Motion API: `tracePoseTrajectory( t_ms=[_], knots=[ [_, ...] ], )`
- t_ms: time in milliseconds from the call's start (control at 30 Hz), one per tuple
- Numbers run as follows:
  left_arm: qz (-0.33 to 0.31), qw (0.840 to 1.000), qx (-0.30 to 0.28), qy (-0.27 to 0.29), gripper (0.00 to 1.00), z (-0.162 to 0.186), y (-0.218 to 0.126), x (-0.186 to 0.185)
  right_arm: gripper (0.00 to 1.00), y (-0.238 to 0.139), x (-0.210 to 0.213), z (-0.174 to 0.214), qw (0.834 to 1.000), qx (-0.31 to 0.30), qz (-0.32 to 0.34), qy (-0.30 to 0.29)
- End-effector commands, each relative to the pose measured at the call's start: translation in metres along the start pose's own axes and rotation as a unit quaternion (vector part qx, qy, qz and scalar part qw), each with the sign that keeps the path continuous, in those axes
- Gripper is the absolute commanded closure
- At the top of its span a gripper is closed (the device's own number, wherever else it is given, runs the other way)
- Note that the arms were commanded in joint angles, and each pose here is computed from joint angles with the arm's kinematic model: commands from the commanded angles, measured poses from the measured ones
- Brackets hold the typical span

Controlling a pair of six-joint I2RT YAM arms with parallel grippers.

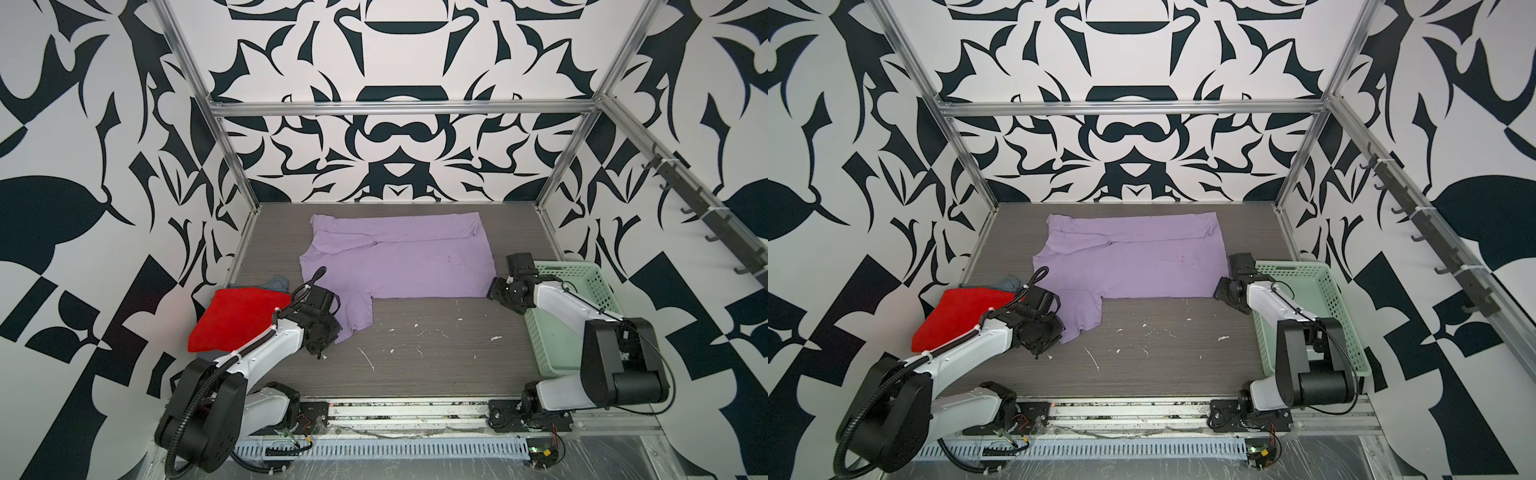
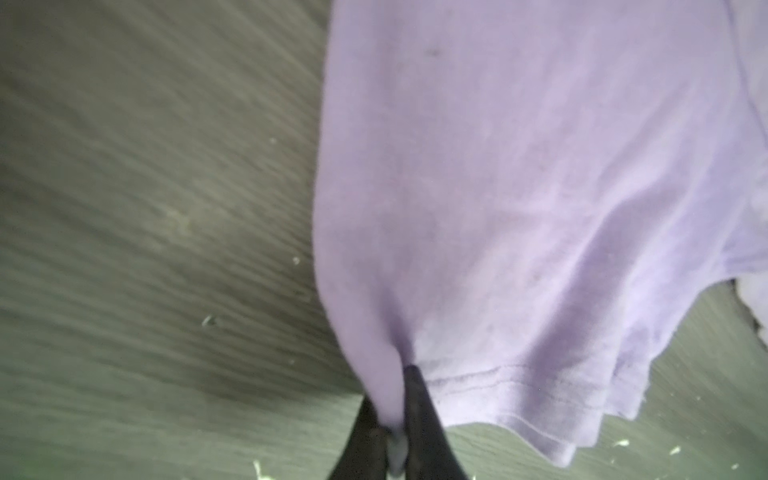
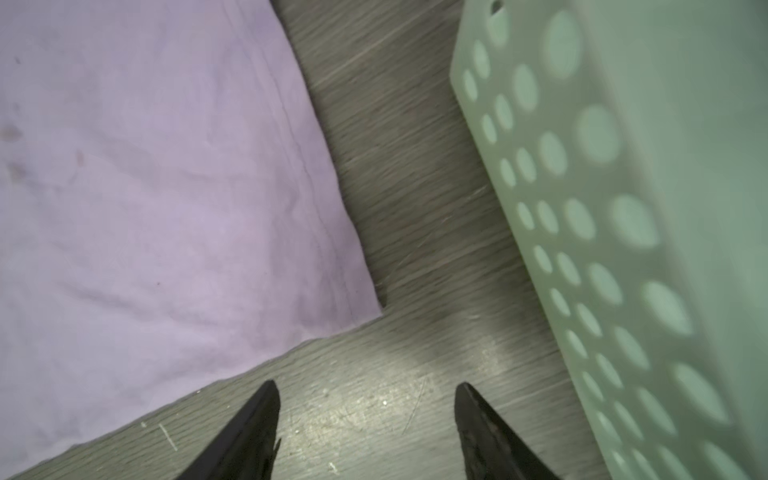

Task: Fold and stack the t-shirts
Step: 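Grasp the near corner by the basket with the right gripper while the left holds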

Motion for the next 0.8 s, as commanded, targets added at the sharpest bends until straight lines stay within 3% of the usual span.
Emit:
tracePoseTrajectory(
  t_ms=[0, 267, 767],
  knots=[
    [-0.037, 0.999, 0.018, -0.003, 0.97, 0.012, 0.002, 0.02, 0.3, -0.004, -0.005, -0.01, 1.0, -0.023, 0.019, 0.005],
    [-0.037, 0.999, 0.014, -0.001, 1.0, 0.011, 0.001, 0.021, 0.35, 0.011, -0.011, -0.015, 0.999, -0.02, 0.014, 0.044],
    [-0.028, 0.999, 0.022, 0.0, 1.0, 0.011, 0.006, 0.015, 0.51, 0.043, -0.005, -0.01, 0.999, 0.008, 0.022, 0.049]
  ],
)
Point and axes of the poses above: each gripper's point midway between its finger pads, its own y axis out along the fingers, its own x axis along the line the jaws close on, z = x × y, the point moved 2 cm from there along -y, back along the fingers, and after that the axes turned 3 degrees about y, right-handed, at the moved point
